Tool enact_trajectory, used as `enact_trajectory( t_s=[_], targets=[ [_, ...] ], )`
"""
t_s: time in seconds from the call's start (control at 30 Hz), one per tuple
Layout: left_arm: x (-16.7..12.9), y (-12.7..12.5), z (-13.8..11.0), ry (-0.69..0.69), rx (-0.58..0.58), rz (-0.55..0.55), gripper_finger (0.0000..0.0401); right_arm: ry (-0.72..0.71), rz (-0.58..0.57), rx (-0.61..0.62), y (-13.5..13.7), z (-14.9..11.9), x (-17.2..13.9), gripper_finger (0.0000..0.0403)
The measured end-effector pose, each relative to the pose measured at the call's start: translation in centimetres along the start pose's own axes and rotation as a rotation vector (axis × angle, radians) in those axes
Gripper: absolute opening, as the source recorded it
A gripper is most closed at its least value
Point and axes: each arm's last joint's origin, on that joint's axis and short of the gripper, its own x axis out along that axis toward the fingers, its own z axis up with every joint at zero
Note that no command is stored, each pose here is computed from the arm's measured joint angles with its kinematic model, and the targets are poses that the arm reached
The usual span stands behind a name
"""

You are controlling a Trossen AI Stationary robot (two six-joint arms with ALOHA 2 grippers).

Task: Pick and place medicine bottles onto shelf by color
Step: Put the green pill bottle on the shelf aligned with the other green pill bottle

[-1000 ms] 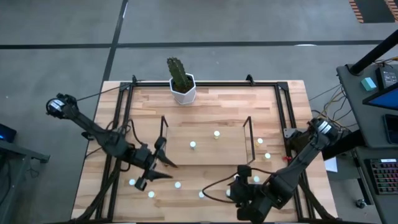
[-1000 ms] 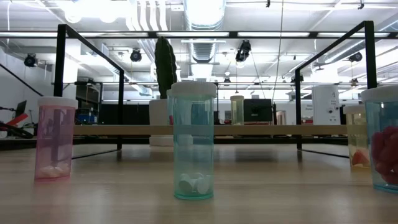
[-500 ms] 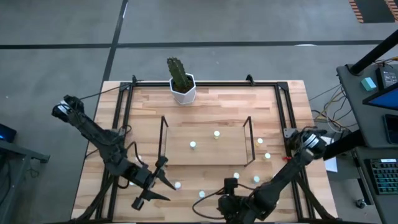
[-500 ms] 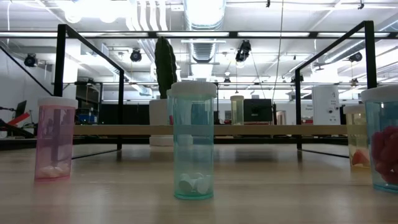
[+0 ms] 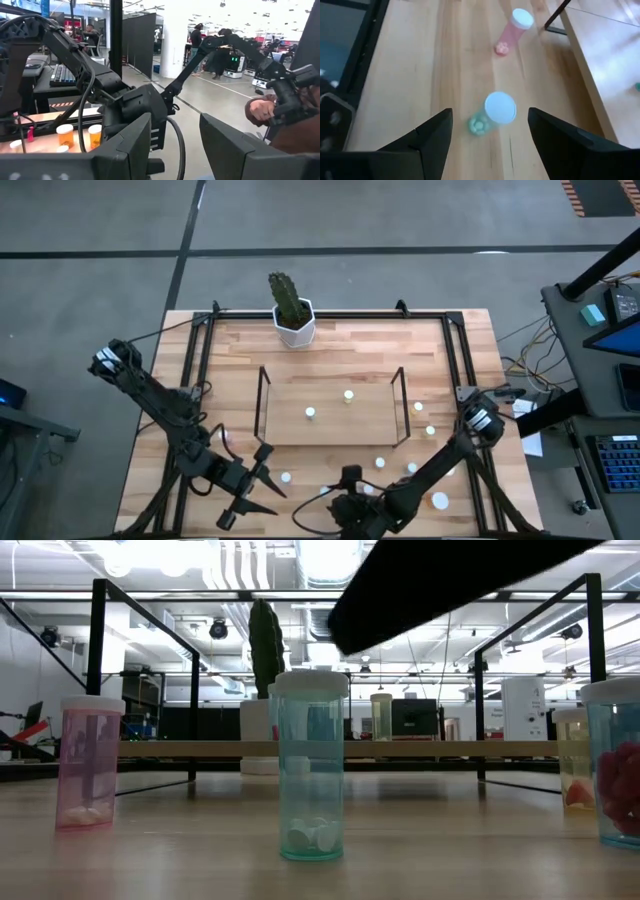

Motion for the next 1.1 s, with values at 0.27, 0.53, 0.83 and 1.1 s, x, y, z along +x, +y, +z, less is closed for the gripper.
enact_trajectory(
  t_s=[0.27,0.53,0.83,1.1],
  targets=[
    [0.1,-0.2,-0.1,-0.011,-0.003,-0.004,0.0153,-0.005,-0.038,0.035,0.1,-0.7,1.6,0.0247],
    [0.1,-0.1,-0.1,-0.012,-0.003,-0.004,0.0153,-0.003,-0.040,0.071,-0.1,-0.7,2.2,0.0228],
    [0.0,-0.1,0.0,-0.013,-0.004,-0.004,0.0153,-0.001,-0.045,0.106,-0.4,-0.6,2.5,0.0159],
    [0.0,-0.1,0.0,-0.013,-0.004,-0.004,0.0153,0.001,-0.041,0.113,-0.4,-0.6,2.5,0.0115]
  ],
)
